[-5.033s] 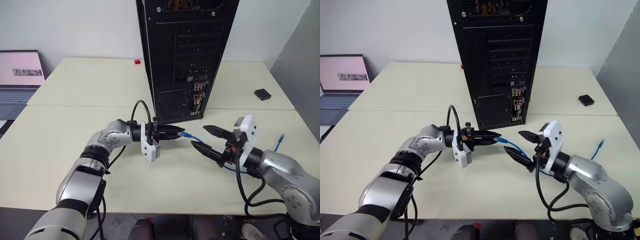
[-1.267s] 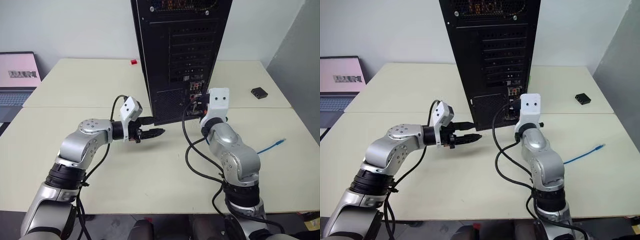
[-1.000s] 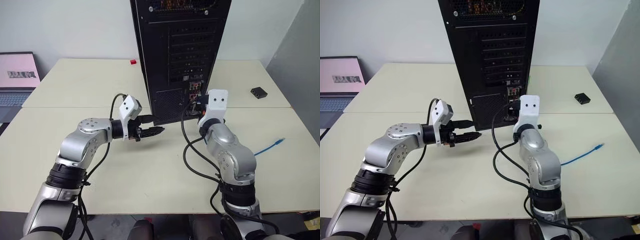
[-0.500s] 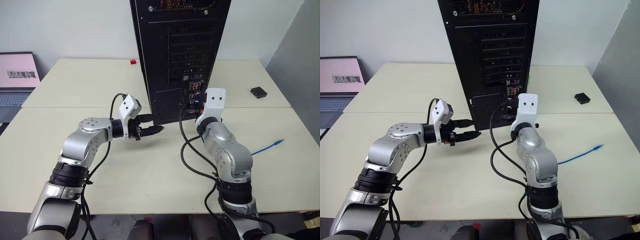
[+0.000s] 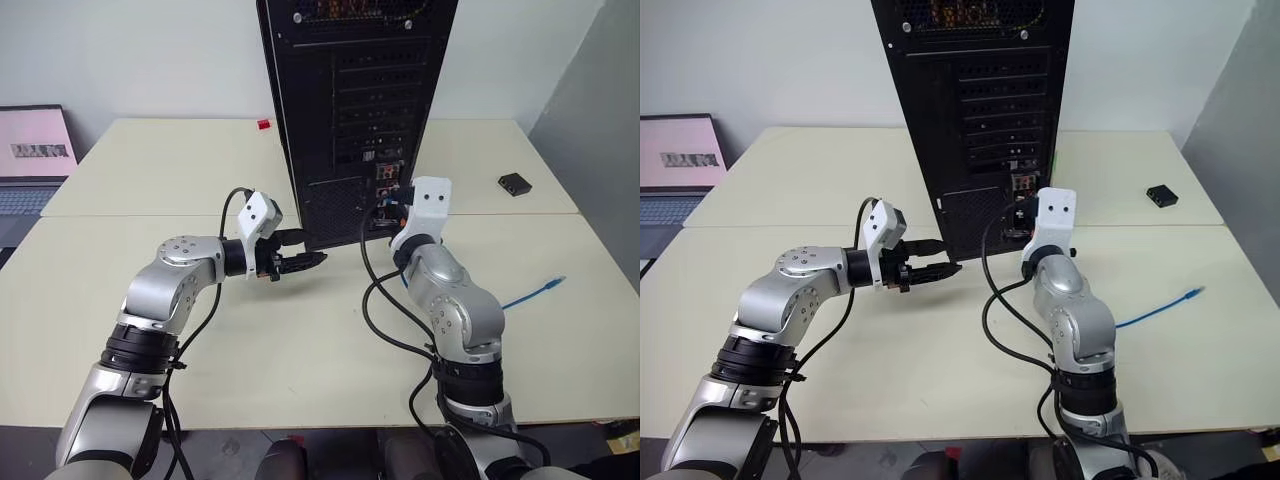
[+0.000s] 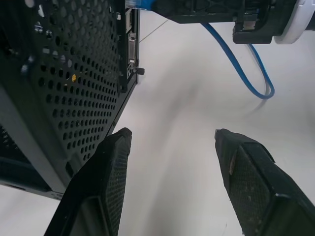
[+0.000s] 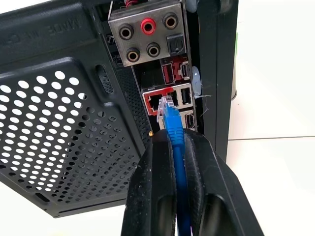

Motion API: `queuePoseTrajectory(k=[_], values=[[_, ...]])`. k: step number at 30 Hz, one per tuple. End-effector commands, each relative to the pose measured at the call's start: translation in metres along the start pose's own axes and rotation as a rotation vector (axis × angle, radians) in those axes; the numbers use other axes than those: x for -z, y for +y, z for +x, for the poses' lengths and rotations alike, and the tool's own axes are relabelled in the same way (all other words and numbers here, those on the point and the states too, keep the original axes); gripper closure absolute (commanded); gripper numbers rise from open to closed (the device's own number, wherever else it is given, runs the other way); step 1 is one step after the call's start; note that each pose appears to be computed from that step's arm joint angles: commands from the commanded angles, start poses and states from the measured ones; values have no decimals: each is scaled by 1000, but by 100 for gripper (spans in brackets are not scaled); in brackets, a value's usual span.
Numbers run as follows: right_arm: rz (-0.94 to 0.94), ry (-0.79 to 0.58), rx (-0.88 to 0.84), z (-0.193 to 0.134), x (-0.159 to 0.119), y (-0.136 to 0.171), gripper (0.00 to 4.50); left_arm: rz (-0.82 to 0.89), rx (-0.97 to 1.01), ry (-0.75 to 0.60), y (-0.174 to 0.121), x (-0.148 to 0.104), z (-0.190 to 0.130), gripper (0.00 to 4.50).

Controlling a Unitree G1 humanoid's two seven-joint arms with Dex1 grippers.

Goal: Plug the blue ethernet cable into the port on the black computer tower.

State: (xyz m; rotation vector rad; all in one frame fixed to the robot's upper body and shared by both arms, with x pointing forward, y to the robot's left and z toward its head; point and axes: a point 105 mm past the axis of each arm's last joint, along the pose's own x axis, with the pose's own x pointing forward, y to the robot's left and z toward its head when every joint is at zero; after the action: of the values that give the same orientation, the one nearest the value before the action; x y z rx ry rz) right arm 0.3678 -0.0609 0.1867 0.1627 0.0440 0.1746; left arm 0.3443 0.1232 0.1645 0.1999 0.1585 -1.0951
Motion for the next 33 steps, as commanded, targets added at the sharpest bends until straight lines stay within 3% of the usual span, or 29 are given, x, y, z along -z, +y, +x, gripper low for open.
queuePoseTrajectory(k=[1, 33], values=[[19, -63, -60, 3, -20, 21, 450, 41, -22, -42, 4, -13, -4, 161], [-62, -103, -141, 3, -37, 48, 450, 45, -22, -35, 1, -8, -4, 161]])
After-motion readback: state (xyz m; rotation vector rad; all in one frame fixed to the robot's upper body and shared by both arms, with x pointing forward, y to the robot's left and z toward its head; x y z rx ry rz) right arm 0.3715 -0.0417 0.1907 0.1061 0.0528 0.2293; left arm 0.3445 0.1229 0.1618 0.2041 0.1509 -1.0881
